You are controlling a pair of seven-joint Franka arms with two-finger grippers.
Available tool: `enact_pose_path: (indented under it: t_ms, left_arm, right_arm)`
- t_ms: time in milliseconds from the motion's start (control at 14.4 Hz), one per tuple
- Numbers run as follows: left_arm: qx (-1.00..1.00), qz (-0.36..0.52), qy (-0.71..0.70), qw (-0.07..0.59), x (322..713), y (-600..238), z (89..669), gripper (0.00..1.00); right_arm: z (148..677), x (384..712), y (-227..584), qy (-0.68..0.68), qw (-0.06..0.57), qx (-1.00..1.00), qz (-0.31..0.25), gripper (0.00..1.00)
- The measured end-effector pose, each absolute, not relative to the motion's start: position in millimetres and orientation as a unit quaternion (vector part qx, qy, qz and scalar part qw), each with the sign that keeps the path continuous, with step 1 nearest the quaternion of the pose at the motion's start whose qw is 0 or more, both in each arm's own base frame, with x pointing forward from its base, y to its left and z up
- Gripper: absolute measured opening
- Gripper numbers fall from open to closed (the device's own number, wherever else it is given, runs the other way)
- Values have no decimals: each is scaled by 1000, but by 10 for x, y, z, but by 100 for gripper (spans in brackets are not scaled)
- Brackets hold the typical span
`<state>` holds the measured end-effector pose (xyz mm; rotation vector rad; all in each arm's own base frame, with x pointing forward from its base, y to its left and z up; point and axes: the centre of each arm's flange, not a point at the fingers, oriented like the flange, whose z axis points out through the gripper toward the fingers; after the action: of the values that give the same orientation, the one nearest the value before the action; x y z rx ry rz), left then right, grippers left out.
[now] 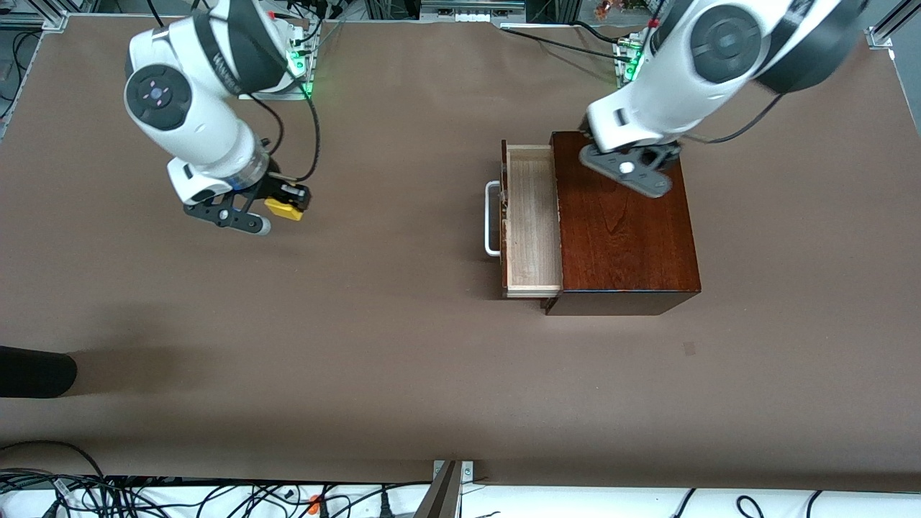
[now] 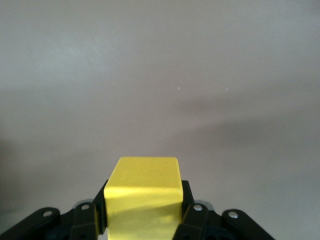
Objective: Open drawer, take yellow block, close drawer
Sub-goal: 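Lift the block with the right gripper while the left gripper reaches the handle, then place the block with the right gripper while the left gripper pushes the drawer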
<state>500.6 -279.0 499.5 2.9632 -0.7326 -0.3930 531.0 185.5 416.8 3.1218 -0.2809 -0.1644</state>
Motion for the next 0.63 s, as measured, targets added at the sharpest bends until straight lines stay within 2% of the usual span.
enact_pose_path:
  t_ms: [348, 626]
  left_arm:
    - [936, -77, -336, 65, 4867, -3822, 4591, 100]
    - [874, -20, -482, 57, 4700, -4530, 4168, 100]
  right_arm:
    - [3207, 5163, 1588, -14, -13, 999, -29, 56]
    - [2572, 5095, 1604, 6, -22, 998, -53, 56]
